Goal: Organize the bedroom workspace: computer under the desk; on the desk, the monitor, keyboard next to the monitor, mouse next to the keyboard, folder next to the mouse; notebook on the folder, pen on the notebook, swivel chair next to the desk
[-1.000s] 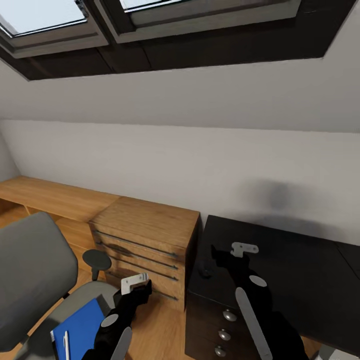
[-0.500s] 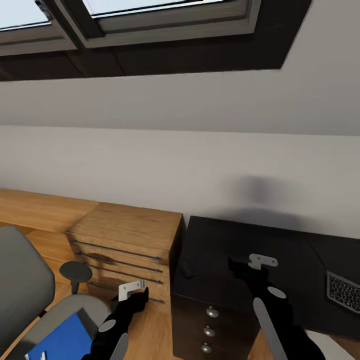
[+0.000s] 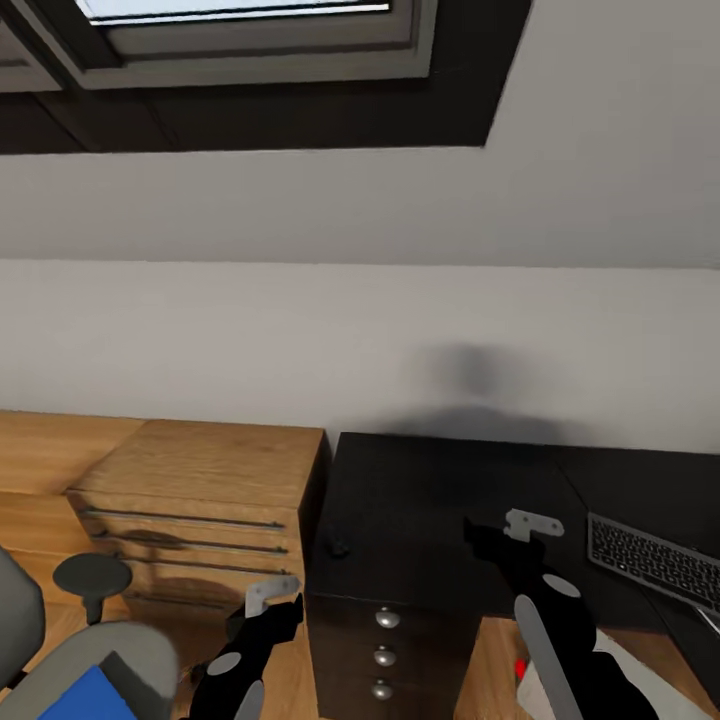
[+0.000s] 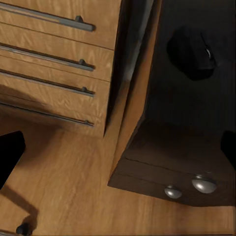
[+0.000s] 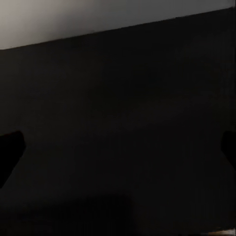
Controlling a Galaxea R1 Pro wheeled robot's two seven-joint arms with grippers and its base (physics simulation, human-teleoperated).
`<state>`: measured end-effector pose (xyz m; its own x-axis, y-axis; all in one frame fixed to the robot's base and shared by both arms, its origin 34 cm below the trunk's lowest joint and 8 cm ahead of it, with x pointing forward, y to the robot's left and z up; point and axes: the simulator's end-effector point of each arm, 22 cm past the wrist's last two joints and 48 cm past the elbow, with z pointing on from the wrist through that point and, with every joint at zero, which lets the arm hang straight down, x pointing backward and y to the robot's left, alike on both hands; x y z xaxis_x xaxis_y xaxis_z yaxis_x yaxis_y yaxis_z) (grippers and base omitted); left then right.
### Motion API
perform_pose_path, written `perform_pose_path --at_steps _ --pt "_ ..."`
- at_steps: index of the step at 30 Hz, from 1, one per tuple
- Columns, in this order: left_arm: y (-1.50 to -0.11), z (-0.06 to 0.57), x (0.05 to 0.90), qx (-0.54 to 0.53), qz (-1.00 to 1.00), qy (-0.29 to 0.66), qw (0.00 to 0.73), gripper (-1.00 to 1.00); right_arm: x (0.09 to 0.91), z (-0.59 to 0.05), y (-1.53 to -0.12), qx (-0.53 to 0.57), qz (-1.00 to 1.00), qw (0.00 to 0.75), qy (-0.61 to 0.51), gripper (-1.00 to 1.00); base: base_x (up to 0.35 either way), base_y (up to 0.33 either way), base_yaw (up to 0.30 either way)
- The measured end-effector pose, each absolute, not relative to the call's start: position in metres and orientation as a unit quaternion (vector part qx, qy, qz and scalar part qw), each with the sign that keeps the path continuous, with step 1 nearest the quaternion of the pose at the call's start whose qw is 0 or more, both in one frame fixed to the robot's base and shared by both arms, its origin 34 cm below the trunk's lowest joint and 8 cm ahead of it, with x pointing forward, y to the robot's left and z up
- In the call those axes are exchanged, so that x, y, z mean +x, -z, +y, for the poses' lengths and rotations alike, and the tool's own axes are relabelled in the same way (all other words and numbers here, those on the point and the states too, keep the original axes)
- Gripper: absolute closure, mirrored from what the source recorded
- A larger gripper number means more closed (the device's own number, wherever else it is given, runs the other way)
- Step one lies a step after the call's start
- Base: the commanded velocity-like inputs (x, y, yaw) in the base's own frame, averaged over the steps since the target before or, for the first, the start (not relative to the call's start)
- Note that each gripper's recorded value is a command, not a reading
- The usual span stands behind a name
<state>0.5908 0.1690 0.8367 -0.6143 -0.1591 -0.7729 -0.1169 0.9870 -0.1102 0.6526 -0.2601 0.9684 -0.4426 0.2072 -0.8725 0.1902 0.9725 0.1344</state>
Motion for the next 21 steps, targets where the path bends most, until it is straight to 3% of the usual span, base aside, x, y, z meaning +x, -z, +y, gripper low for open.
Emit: perform_pose_path --at_steps 7,21 --pt "-0.835 0.17 0.59 -0.077 0.899 0.024 0.431 -1.0 0.651 -0.26 -0.959 0.117 0.854 0.506 -0.007 -1.0 0.0 0.0 -0.236" --pt "-0.834 0.171 0.59 -0.078 0.899 0.023 0.43 -1.0 0.651 -0.256 -0.955 0.115 0.856 0.504 -0.009 -1.0 0.0 0.0 -0.029"
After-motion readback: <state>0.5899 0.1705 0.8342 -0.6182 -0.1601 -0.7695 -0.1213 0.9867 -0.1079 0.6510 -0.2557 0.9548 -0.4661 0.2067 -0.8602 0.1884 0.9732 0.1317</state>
